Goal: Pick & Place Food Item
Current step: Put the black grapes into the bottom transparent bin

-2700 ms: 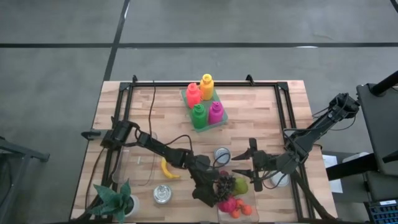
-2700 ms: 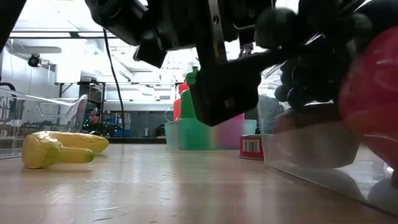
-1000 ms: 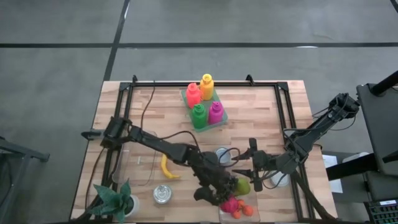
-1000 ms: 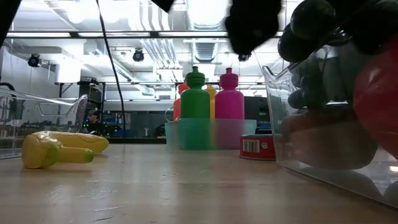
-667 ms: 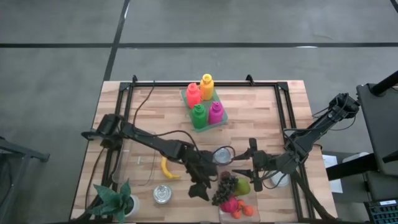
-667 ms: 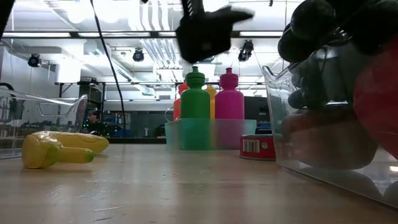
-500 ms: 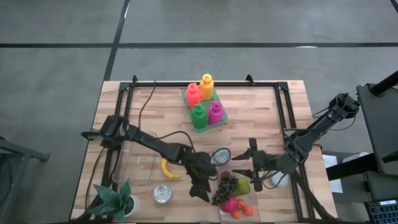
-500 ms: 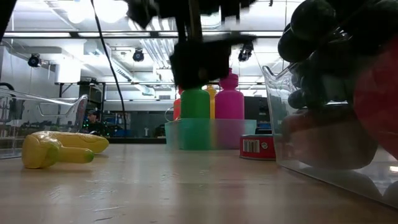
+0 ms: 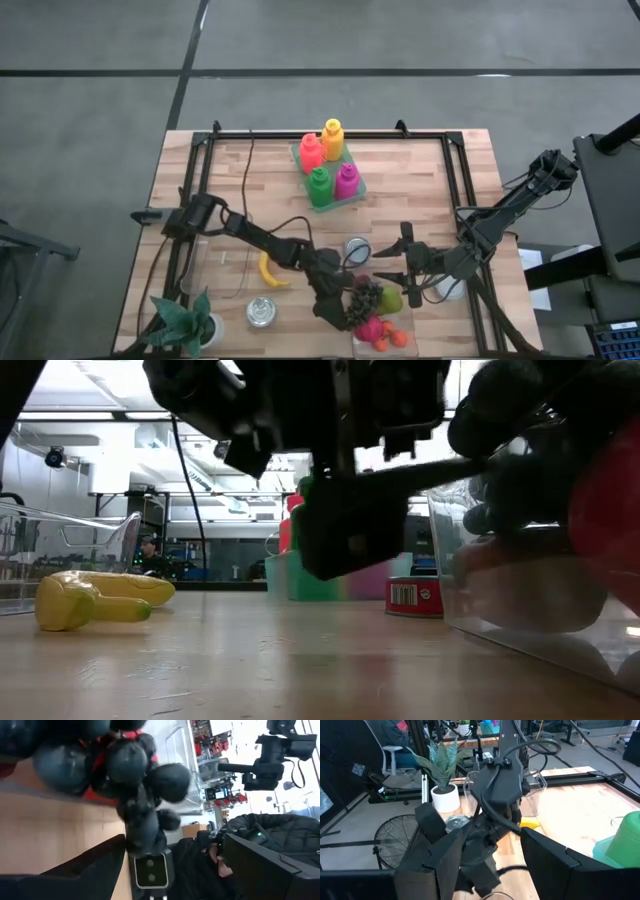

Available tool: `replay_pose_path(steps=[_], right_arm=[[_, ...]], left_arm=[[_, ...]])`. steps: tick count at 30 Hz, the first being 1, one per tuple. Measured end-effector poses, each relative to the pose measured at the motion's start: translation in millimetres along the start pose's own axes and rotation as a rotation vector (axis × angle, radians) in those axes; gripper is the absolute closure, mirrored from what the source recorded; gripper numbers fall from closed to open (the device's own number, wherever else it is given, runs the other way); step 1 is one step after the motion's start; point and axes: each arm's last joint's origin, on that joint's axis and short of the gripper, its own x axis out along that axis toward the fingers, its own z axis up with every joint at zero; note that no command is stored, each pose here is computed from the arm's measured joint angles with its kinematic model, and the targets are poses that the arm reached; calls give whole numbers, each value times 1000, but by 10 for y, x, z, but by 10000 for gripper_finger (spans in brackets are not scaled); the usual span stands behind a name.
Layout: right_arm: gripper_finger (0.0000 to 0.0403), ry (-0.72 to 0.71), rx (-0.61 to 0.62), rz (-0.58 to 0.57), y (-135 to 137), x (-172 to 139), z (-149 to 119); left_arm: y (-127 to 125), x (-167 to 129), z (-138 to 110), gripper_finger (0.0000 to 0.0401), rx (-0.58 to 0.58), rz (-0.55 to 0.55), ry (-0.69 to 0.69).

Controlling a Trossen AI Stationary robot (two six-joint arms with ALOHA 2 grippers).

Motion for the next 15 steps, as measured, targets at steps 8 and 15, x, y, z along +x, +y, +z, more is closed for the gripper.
replay_pose_path(steps=[8,15], right_arm=[[203,11,-9,-3,-3,-1,-12],[203,17,-14,-5,-4,-1,-20]], left_arm=[[-21,79,101,61,28,-21,-2],[-4,79,91,63,32,-14,3]])
